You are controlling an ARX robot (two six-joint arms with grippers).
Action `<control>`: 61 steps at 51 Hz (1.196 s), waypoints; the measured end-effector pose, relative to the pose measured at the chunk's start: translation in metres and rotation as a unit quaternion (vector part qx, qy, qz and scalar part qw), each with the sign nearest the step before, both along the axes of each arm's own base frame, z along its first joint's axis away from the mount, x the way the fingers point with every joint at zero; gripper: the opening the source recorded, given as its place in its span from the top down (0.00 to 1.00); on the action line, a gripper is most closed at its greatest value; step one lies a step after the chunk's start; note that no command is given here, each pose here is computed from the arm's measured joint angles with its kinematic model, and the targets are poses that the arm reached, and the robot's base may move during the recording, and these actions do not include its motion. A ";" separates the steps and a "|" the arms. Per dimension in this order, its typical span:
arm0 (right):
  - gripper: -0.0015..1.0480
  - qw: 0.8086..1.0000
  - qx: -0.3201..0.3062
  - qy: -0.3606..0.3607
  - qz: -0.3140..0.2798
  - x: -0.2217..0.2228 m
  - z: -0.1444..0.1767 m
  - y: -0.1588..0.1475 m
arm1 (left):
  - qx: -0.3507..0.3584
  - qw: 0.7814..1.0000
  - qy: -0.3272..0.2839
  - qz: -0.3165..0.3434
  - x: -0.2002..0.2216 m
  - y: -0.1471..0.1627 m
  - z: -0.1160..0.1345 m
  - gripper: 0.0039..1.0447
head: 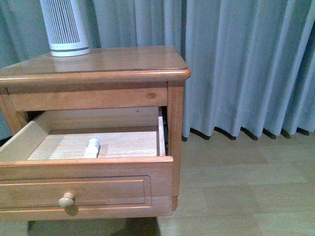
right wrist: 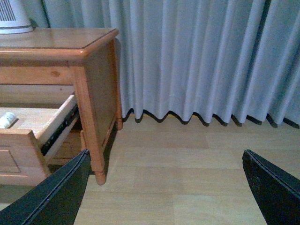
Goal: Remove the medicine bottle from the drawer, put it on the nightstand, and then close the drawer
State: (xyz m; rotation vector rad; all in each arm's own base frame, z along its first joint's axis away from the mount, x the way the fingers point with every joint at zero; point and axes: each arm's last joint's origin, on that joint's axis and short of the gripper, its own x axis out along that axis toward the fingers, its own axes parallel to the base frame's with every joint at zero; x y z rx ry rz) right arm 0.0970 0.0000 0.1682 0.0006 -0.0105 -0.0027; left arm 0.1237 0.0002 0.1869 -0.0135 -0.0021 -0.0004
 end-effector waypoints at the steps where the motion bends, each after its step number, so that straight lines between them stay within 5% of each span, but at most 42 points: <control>1: 0.07 1.000 0.000 0.000 0.000 0.000 0.000 0.000 | 0.002 1.000 0.001 0.000 -0.001 0.000 -0.001 0.97; 49: 0.07 1.000 0.009 0.016 0.015 0.000 -0.001 0.000 | 0.002 1.000 -0.001 0.001 -0.026 0.000 -0.021 0.97; 55: 0.07 0.986 0.098 0.111 0.076 0.013 0.014 0.002 | 0.002 1.000 -0.001 0.001 -0.026 0.000 -0.021 0.80; 61: 0.07 0.985 0.117 0.083 0.100 0.052 0.071 0.008 | 0.002 1.000 0.000 0.001 -0.026 0.000 -0.021 0.58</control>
